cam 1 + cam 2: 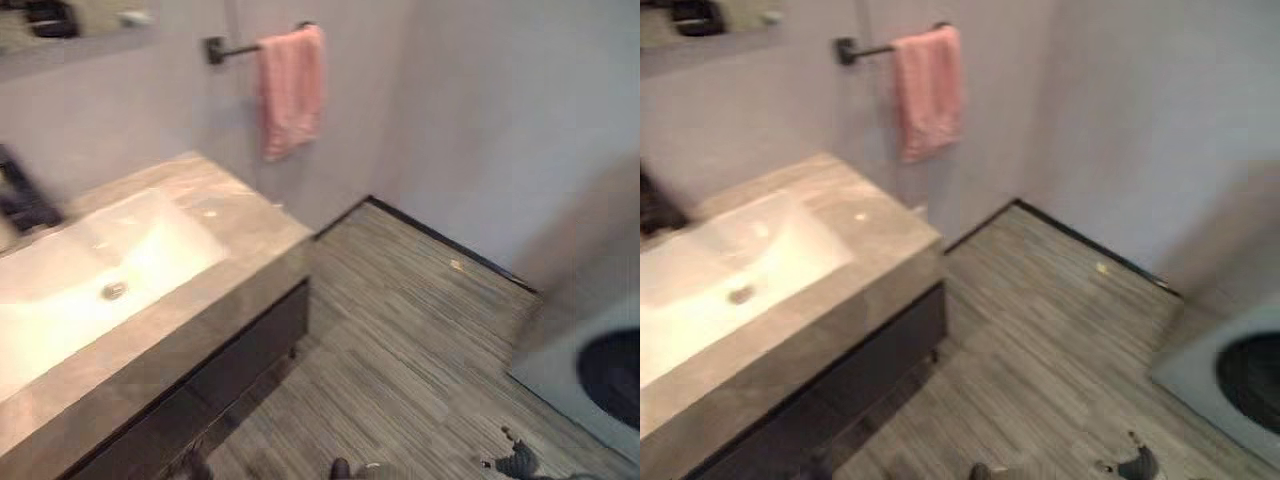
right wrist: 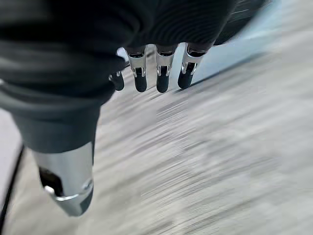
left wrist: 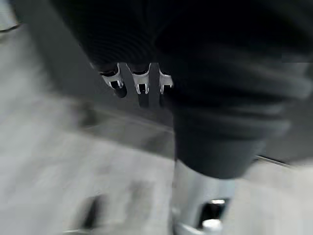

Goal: Put brush and paste in cup on sink, flatten towel.

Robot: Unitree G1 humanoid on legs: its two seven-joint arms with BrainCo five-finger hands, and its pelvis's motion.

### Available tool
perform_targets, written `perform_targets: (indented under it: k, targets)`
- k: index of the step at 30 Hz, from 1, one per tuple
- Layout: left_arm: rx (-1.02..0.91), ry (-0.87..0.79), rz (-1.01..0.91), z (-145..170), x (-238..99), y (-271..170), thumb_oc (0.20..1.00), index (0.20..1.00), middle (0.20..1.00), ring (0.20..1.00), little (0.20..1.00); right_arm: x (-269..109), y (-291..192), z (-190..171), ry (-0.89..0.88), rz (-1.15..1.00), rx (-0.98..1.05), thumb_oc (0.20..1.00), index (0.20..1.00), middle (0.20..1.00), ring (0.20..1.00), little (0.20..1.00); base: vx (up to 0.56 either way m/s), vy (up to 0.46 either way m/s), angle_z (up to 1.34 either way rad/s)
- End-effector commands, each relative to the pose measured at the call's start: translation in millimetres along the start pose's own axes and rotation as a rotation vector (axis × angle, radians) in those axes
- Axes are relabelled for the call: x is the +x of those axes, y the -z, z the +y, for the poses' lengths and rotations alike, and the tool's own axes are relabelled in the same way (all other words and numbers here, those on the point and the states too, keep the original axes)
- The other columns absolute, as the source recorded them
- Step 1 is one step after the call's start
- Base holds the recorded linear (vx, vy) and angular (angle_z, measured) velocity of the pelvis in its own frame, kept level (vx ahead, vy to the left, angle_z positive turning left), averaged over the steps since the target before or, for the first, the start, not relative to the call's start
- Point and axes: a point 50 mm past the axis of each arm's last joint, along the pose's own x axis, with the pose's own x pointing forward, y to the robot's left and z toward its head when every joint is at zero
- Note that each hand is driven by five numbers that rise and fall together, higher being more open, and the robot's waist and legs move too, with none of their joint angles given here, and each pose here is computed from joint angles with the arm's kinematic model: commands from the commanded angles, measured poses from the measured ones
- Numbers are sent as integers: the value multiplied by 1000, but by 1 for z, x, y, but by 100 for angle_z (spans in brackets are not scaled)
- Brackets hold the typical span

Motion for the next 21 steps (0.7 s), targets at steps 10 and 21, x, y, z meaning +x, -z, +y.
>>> perform_targets:
  k: [10, 21]
  targets:
    - [-113, 58, -237, -17, 3, -64, 1000, 1000, 1000, 1000, 1000, 20, -88, 6, -69, -281, 233, 1000, 1000, 1000, 1000, 1000, 119, 43, -146]
    - [-226, -16, -241, 5, 3, -62, 1000, 1000, 1000, 1000, 1000, 18, -98, 26, -118, -303, 182, 1000, 1000, 1000, 1000, 1000, 46, 33, -53]
